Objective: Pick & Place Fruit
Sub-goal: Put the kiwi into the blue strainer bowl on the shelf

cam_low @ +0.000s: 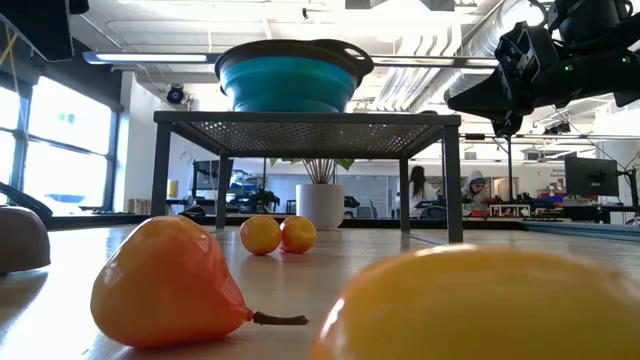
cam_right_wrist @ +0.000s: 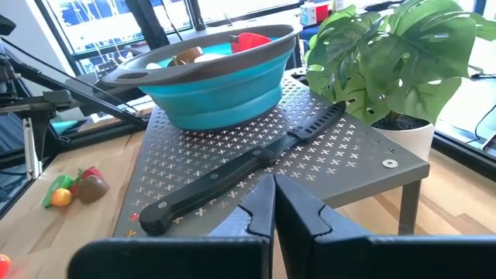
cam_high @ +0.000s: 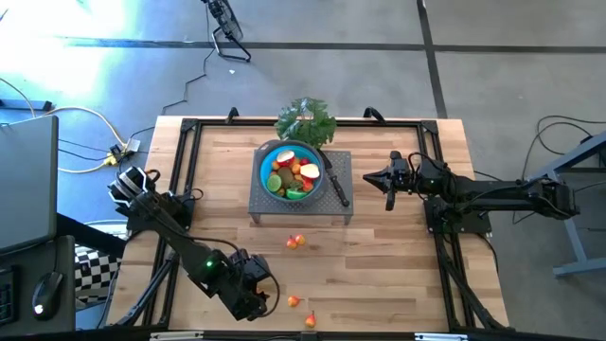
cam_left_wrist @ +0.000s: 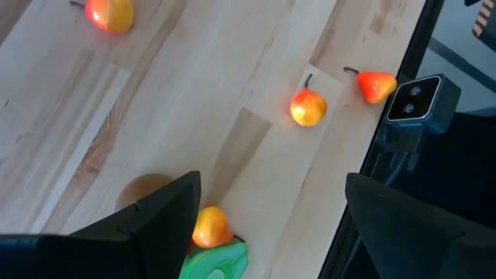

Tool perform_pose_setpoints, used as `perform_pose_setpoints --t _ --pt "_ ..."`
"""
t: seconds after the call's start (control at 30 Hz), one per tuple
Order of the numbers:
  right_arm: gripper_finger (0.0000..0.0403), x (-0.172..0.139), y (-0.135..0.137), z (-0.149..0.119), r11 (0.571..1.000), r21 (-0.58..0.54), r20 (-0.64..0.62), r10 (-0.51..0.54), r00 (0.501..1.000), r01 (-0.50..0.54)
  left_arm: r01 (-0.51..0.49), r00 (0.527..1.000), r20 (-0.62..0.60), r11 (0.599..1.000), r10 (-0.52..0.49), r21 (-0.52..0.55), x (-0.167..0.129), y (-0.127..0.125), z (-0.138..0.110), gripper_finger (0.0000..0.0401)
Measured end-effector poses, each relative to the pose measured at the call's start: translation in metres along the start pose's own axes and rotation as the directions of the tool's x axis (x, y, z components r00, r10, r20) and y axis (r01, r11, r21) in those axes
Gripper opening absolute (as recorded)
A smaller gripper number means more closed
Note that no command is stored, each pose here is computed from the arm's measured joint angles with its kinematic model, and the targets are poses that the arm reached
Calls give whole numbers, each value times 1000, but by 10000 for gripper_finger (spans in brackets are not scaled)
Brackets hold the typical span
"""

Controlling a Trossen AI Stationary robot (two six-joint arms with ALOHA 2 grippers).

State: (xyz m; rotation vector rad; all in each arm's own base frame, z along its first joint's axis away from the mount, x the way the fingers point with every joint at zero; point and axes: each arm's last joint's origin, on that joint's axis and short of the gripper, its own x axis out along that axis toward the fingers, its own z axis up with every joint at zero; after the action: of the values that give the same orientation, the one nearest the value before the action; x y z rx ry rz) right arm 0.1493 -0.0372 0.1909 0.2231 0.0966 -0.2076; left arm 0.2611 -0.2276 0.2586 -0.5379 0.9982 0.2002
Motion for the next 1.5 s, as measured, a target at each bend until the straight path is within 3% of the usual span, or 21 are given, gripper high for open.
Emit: perform_pose_setpoints --t 0.83,1.0,1.2,1.5 --pt "2 0 0 0 1000 0 1 -4 1000 4 37 999 22 998 -37 -44 4 1 14 313" --pt "2 0 0 0 1000 0 1 -4 1000 4 -9 998 -63 1000 9 -7 7 11 19 313" --pt "2 0 0 0 1000 0 1 -3 1000 3 -147 977 -148 988 151 40 6 26 14 313" --pt "2 0 0 0 1000 0 1 -4 1000 4 -205 968 -139 978 208 35 10 30 12 313"
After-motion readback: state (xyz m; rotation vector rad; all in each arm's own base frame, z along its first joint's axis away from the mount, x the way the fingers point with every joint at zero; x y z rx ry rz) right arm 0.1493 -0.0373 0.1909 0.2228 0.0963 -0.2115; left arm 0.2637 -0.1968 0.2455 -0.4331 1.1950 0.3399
